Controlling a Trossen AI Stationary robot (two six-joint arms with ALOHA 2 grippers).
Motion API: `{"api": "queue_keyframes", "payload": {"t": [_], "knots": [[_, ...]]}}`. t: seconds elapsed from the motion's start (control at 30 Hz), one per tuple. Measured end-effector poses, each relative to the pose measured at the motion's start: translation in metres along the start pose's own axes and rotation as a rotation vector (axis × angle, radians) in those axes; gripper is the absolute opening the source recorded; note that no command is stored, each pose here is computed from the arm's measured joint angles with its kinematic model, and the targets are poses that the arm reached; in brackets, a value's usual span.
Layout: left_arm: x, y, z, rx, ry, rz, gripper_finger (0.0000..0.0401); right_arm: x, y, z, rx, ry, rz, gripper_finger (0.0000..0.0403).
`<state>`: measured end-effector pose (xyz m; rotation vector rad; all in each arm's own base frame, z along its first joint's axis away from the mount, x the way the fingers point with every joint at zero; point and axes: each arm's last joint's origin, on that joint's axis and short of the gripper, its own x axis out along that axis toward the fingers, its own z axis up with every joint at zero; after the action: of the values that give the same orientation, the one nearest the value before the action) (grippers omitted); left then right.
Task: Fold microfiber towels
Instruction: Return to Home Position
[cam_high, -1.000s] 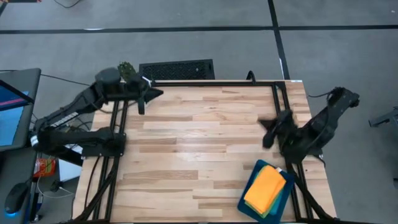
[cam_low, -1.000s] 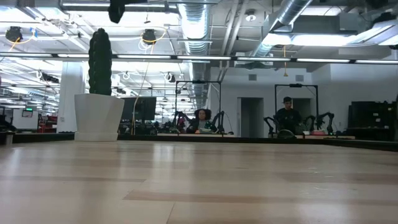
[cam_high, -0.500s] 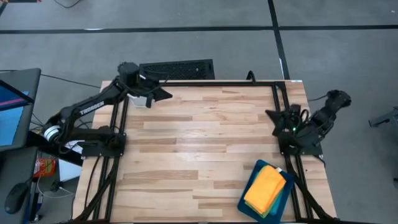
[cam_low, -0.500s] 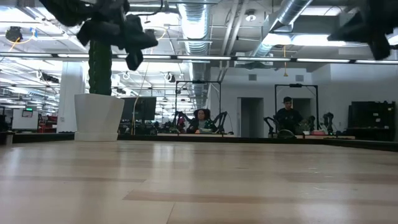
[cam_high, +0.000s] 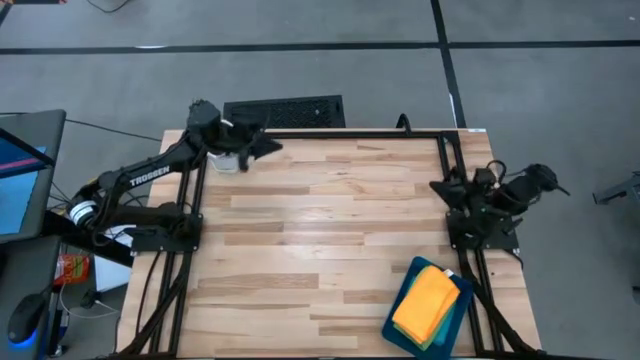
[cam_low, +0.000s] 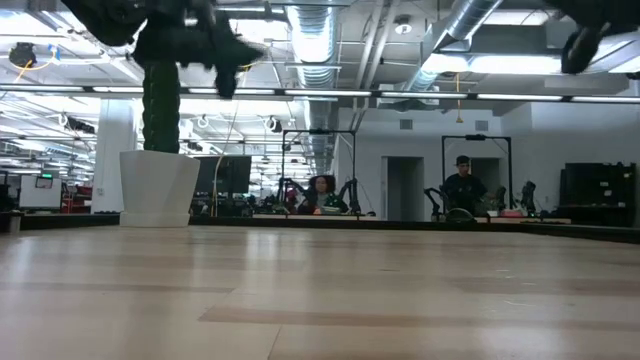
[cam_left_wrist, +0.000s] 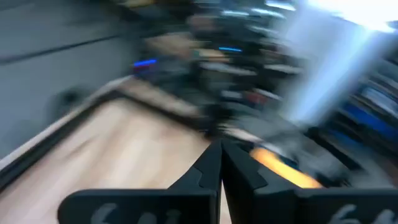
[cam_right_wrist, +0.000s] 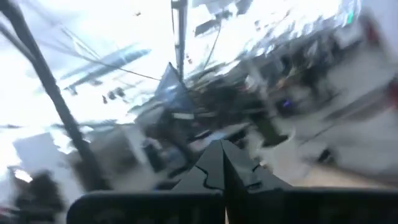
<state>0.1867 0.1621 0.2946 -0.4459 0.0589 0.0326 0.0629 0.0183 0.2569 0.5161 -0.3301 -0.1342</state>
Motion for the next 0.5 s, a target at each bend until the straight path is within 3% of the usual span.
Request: {"api": "queue_keyframes", "payload": {"t": [0.07,0.1,0.2,0.3,0.4,0.5], "knots": [[0.0,-0.007,0.004,0.107,0.004,-0.15,0.0,0.0,-0.002,0.003,-0.126,-0.035,0.008,0.0012],[-0.001,-0.008,0.004,0.129,0.015,-0.173,0.0,0.001,-0.004,0.003,-0.183,-0.034,-0.018,0.0013],[-0.002,0.001,-0.009,0.116,0.065,-0.109,0.0,0.003,-0.014,-0.008,-0.304,0.044,-0.122,0.0015],[-0.004,0.009,-0.026,0.088,0.072,-0.058,0.0,0.005,-0.026,-0.025,-0.263,0.149,-0.19,0.0015],[-0.008,0.011,-0.044,0.047,0.044,-0.086,0.0,0.006,-0.035,-0.037,-0.228,0.201,-0.188,0.0014],[-0.021,0.009,-0.064,0.019,-0.004,-0.105,0.0,0.006,-0.048,-0.053,-0.261,0.237,-0.258,0.0018]]}}
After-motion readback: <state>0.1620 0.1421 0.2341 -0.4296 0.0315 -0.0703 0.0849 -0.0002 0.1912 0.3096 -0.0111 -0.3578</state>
